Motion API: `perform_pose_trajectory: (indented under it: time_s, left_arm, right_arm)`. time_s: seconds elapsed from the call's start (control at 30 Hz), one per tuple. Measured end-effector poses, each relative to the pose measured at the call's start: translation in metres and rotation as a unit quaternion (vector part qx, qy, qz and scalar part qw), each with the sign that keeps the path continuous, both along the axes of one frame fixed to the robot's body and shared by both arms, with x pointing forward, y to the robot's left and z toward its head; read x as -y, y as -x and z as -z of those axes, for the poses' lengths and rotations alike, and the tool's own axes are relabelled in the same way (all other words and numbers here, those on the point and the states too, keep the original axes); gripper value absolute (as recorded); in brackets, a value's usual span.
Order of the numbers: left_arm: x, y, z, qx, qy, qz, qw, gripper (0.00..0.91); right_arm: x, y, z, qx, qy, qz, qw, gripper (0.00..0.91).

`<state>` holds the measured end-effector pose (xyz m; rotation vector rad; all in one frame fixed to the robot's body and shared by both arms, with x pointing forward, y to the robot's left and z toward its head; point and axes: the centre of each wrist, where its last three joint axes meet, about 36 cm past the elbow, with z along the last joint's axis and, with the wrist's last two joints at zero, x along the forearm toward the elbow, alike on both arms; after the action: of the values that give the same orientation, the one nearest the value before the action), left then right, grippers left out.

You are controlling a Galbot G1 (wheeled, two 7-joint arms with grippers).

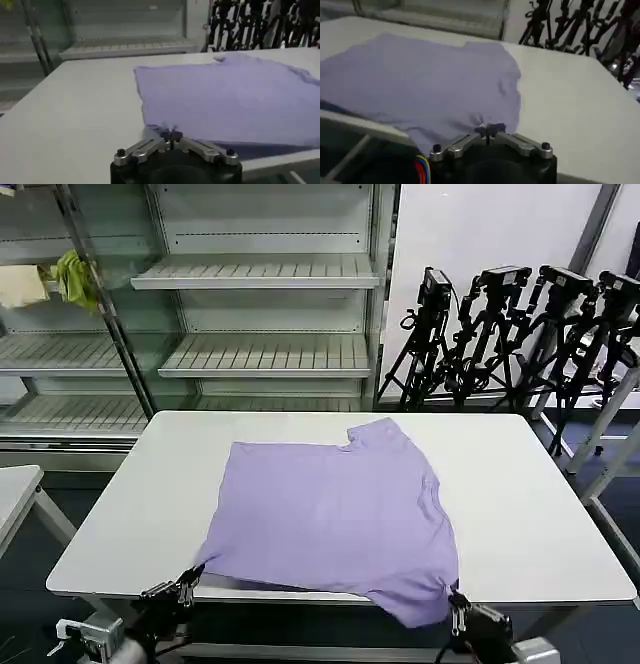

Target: Fold and organize the clothes.

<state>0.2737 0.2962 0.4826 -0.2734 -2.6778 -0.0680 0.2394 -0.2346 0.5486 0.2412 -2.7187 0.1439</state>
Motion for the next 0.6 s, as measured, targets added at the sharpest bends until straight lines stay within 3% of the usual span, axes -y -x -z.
perform_pose_trajectory:
  time_s: [0.27,0.6]
  left_arm:
    - [-0.005,-0.019,0.003,0.009,0.001,0.003,1.0,0.0]
    - [-0.003,-0.046,0.014,0.012,0.007,0.008,1.0,0.0]
  right_arm:
    - [-0.004,-0.023,-0.018,0.058,-0.029,-0.017,0.998,0.0]
    - [0.011,-0.072,0.002,0.062,-0.021,0.007,0.998,0.0]
